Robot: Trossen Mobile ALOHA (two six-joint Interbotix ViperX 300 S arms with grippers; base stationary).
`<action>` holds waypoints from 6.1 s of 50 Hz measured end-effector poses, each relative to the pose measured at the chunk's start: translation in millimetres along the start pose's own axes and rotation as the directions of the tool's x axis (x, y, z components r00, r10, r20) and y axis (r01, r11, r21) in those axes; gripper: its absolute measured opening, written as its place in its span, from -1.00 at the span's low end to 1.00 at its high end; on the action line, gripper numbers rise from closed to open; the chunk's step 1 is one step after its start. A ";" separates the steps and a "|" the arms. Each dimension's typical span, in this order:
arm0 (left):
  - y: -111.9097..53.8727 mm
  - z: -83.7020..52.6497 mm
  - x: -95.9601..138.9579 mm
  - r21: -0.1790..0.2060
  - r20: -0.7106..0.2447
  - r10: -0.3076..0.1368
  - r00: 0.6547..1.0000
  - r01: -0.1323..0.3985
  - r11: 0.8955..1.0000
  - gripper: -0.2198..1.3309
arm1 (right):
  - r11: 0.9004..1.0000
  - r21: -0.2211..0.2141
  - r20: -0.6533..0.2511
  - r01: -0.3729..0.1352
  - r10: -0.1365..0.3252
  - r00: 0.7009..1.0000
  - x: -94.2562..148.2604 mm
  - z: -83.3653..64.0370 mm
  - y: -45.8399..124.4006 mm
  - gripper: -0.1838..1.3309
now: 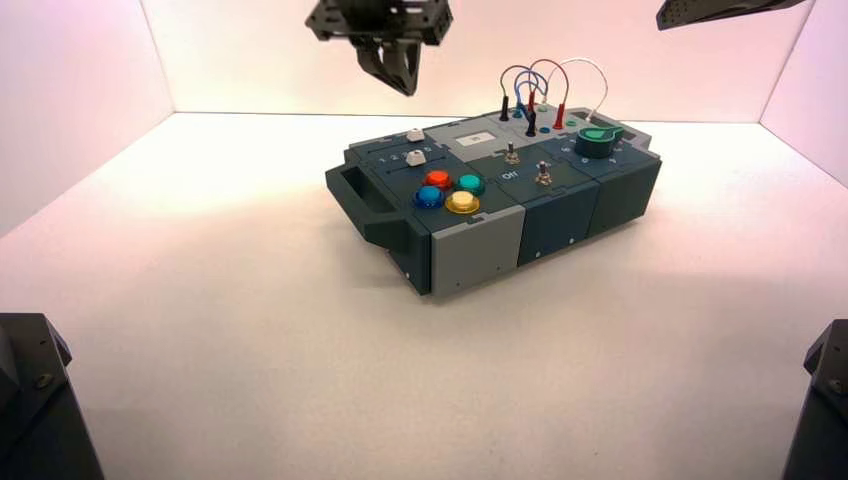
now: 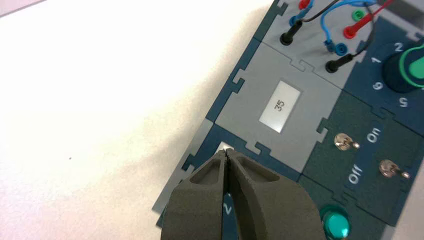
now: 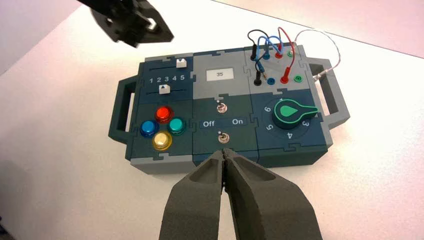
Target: Move the top slider to position 3.
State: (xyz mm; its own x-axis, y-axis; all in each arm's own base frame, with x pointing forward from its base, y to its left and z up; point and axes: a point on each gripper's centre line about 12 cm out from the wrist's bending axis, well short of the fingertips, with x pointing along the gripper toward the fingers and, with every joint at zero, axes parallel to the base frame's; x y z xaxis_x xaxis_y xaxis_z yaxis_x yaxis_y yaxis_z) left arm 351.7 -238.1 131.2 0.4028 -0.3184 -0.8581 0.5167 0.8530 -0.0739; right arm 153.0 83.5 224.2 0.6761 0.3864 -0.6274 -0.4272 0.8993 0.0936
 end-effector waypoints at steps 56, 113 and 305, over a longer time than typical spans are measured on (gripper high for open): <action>-15.7 -3.0 46.7 0.067 -0.108 -0.015 0.994 0.022 0.997 -0.93 | 1.000 -0.001 0.000 0.001 -0.001 1.000 0.0 0.0 -0.1 -0.94; -16.0 9.4 49.3 0.120 -0.101 -0.014 0.995 0.026 0.992 -0.93 | 1.000 -0.001 0.000 0.001 -0.001 1.000 0.0 0.0 -0.1 -0.94; -4.2 -9.9 43.9 0.113 -0.164 0.000 0.986 0.019 0.993 -0.93 | 1.000 0.000 0.002 0.001 -0.001 1.000 -0.2 0.6 0.0 -0.94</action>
State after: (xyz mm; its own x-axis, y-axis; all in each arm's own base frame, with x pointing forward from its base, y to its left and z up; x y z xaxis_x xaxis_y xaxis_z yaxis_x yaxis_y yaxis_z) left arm 359.7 -251.6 88.7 0.2730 -0.2465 -0.9299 0.6064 0.7945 -0.0326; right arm 153.2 83.5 224.7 0.6773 0.3862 -0.6262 -0.4266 0.8996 0.0933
